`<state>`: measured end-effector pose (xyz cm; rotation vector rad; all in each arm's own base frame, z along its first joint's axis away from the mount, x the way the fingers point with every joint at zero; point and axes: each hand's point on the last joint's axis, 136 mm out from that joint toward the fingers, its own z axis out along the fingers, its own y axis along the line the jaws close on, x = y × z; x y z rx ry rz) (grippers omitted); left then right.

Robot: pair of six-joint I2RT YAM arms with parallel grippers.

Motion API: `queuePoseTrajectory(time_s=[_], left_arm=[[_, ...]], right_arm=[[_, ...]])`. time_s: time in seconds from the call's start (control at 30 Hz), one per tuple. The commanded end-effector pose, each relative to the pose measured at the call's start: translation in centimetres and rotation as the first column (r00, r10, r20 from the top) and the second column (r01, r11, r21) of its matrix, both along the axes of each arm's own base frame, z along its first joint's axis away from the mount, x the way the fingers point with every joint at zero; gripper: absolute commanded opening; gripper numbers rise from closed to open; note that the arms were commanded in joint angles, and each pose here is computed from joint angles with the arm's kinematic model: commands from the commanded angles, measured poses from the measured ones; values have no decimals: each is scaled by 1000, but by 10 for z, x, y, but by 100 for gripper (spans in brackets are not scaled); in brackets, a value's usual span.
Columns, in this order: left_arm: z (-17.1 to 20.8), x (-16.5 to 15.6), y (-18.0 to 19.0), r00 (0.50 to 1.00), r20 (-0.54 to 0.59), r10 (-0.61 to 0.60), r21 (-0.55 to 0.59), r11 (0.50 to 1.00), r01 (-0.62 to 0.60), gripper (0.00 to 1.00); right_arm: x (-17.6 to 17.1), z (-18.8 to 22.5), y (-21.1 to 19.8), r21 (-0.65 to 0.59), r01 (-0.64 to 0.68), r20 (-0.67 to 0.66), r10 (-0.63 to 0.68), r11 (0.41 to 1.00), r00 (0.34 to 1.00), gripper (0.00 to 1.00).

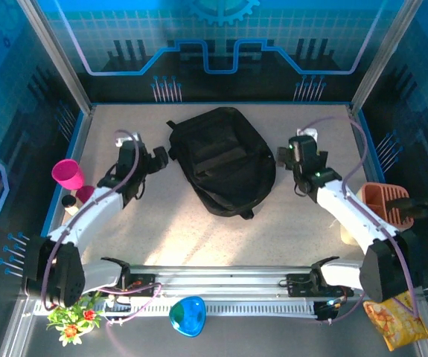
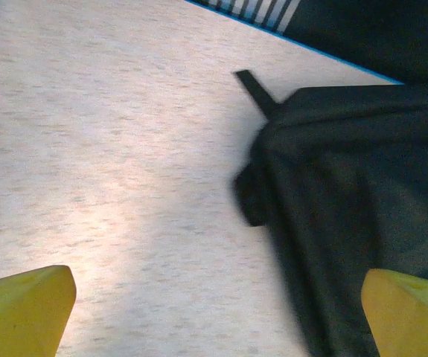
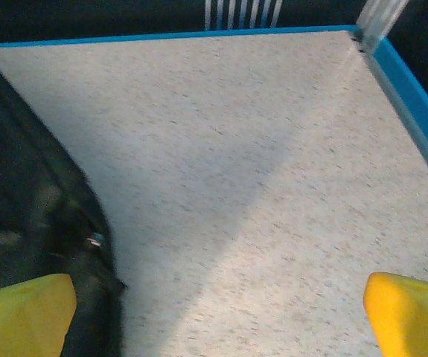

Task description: Pack books, pencil case, and school supplies into a backpack

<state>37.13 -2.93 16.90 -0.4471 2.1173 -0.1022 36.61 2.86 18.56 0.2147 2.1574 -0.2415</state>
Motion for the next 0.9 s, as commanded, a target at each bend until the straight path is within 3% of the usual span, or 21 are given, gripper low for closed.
queuePoseTrajectory(time_s=[0.0, 0.2, 0.4, 0.6, 0.87], left_arm=[[3, -14, 43, 989, 85, 121, 207, 969, -136, 99], [-23, -32, 73, 977, 110, 185, 296, 932, -210, 99], [-44, -14, 66, 986, 144, 79, 273, 955, -116, 99], [-50, 0, 41, 976, 191, -102, 261, 964, 50, 99], [-47, 8, 29, 939, 276, -204, 243, 960, 137, 99]], right_arm=[[-10, -1, -29, -40, 89, 91, -85, 995, 992, 100], [-30, -43, -66, -103, 185, 88, -176, 977, 980, 100], [-7, -69, -58, -112, 62, 134, -47, 992, 990, 100], [11, -59, -38, -124, -88, 240, 115, 988, 964, 100], [16, -66, -28, -54, -179, 320, 187, 982, 929, 100]])
